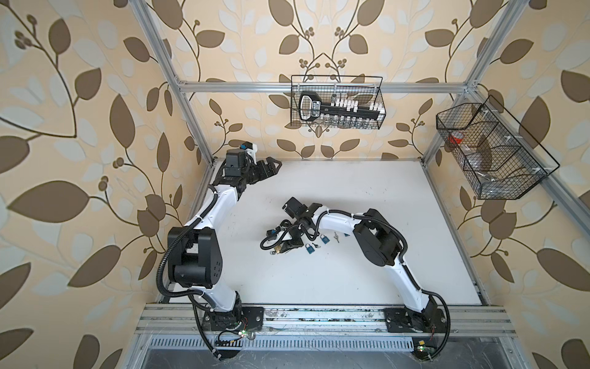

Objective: Lock with the key

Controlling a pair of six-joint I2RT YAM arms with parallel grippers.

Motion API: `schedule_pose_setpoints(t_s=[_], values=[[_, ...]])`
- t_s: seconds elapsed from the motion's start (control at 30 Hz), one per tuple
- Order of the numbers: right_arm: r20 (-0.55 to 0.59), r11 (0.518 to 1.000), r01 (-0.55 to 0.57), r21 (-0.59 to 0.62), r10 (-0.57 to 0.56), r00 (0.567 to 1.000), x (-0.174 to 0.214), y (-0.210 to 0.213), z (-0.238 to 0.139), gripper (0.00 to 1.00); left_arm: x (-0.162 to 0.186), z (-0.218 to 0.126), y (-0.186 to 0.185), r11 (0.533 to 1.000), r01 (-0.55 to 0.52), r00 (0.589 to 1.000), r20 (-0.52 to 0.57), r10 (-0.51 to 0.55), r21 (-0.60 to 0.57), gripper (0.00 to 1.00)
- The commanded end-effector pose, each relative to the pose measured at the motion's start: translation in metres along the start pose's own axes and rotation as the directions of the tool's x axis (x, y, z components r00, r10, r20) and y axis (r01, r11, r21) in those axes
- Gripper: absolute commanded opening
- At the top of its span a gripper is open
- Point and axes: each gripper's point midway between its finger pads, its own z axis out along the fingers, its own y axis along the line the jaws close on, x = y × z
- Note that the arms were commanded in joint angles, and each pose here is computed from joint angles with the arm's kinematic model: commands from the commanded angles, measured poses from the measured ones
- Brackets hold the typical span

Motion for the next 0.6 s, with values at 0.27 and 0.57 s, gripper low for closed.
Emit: schedule_pose_setpoints(t_s=[0.27,0.57], values=[[0.242,0.956,-0.025,0.292,-0.049,0.969,-0.062,-0.034,-0.075,0.0,-0.027,-0.014,-0.015,0.998,-0.021,0.997,0.078,0.017,0.058,0.97],[0.461,0.832,-0.205,0.515,-0.067,0.885,-0.08,0.001,-0.208,0.0,-0.03,-0.017,-0.046,0.981,-0.068,0.996,0.061,0.057,0.184,0.95]])
